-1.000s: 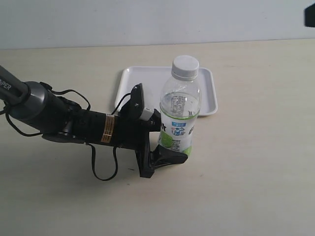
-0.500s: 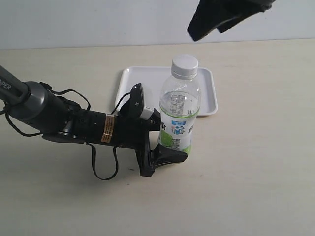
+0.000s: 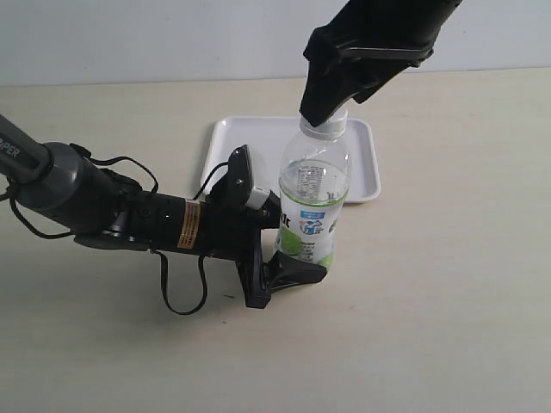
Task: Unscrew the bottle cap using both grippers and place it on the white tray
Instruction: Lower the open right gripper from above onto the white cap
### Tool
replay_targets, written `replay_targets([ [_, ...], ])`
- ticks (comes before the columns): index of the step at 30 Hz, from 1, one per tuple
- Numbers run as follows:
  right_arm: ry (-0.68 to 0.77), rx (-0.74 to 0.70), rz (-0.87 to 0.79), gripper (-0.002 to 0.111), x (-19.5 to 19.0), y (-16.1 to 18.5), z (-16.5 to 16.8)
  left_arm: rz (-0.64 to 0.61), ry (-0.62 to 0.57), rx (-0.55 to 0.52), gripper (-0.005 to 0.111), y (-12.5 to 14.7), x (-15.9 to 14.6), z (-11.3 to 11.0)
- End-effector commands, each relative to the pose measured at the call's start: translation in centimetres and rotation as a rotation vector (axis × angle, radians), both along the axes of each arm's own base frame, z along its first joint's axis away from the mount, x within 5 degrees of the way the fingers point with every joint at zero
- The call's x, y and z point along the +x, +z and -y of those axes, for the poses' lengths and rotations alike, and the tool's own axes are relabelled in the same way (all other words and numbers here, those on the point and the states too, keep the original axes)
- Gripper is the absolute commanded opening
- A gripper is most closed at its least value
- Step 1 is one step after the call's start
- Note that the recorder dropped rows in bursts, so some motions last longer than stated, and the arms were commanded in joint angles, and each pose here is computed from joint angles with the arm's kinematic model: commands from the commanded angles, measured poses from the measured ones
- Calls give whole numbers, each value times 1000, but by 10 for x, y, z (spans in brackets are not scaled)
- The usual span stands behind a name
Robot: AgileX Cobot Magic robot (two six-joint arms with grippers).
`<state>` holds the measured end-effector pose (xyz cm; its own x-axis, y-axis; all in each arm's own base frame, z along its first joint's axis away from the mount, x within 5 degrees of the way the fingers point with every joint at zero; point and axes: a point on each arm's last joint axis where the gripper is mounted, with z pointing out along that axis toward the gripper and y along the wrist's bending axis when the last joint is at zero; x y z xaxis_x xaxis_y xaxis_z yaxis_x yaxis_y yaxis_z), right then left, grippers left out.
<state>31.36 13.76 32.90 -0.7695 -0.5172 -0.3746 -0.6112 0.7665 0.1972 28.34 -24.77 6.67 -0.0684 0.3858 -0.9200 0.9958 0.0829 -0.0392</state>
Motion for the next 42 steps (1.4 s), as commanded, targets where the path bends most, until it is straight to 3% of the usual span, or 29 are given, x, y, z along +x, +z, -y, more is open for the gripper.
replay_targets([
  [1, -1, 18, 0, 65, 1, 2, -3, 14, 10, -46, 0, 10, 2, 3],
  [15, -8, 35, -8, 56, 1, 2, -4, 15, 11, -44, 0, 9, 2, 3],
  [20, 2, 21, -10, 61, 3, -1, -4, 15, 12, -39, 0, 9, 2, 3],
  [42, 2, 6, -17, 61, 5, -6, -4, 16, 18, -27, 0, 8, 2, 2],
])
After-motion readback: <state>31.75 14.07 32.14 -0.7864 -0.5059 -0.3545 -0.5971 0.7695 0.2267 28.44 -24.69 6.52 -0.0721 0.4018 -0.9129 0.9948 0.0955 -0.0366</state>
